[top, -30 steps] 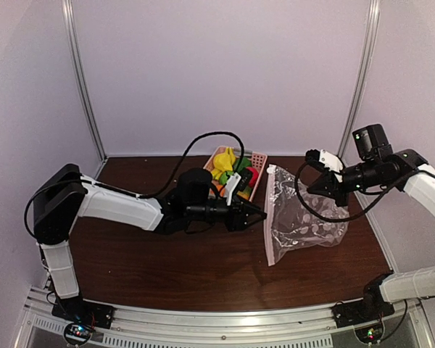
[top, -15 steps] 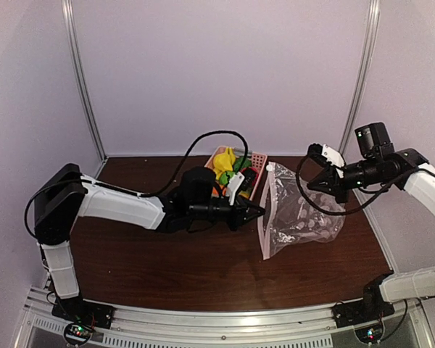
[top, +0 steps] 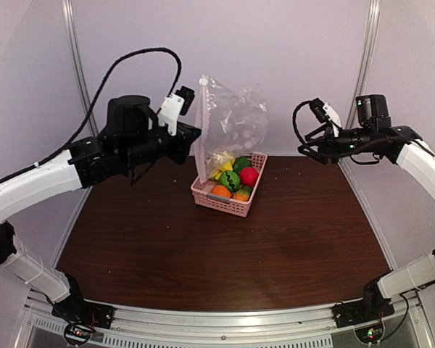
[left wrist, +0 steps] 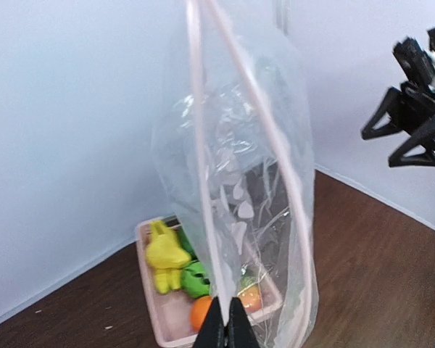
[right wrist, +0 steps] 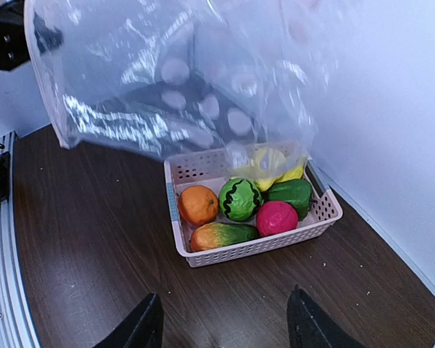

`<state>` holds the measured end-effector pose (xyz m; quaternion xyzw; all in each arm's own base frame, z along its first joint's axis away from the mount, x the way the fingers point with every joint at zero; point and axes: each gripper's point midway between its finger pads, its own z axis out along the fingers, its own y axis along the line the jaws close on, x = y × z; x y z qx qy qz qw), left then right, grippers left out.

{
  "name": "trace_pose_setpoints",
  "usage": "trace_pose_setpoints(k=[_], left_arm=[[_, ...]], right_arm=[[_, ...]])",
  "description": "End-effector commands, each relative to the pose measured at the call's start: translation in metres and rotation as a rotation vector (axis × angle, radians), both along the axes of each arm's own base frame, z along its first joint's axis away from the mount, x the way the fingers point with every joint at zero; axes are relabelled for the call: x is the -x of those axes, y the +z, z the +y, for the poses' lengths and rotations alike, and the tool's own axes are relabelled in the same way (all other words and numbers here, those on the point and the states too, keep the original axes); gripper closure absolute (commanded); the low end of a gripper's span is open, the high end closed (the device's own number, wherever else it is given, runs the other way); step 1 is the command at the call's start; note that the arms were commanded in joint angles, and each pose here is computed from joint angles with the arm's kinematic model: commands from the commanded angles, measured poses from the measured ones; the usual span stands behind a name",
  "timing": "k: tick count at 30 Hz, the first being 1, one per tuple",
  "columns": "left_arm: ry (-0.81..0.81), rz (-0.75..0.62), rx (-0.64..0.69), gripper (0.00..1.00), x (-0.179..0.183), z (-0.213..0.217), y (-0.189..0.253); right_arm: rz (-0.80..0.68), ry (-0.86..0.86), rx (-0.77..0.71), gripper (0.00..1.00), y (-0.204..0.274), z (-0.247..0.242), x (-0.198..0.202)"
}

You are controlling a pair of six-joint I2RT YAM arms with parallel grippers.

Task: Place the food in the zip-top bag and seal the zipper
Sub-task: Pass from the right arm to the left, then move the bin to the center of the board.

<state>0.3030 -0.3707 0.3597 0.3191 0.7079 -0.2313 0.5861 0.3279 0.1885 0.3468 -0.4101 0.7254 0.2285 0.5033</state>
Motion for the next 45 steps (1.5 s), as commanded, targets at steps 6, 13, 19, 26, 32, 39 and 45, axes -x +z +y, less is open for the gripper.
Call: trace_pose_setpoints(k=[6, 13, 19, 26, 32, 39, 45], left_arm=[[1.012, -0.149, -0.521, 1.0, -0.011, 0.253, 0.043], [0.59, 0.115, -0.676, 1.0, -0.043, 0.158, -0.091], [0.41, 0.194, -0.445, 1.0, -0.049, 0.126, -0.099], [0.318, 0.32, -0.386, 1.0, -0.055, 0.116, -0.141], [0.325, 0.328, -0.359, 1.0, -0.058, 0.118, -0.142], [0.333, 0.313, -0.35, 1.0, -0.06, 0.121, -0.138], [0.344, 0.323, -0.338, 1.0, -0.062, 0.12, -0.139]], right_arm=[[0.116, -0.118, 0.115, 0.41, -0.047, 0.049, -0.06], [0.241, -0.349, 0.146, 0.34, -0.109, 0.06, -0.127], [0.385, -0.441, 0.177, 0.26, -0.177, 0.067, -0.161], [0.454, -0.6, 0.23, 0.25, -0.228, 0.059, -0.196], [0.502, -0.619, 0.222, 0.33, -0.245, 0.059, -0.199], [0.558, -0.698, 0.194, 0.69, -0.249, 0.03, -0.194], [0.573, -0.755, 0.179, 0.93, -0.24, -0.01, -0.187]])
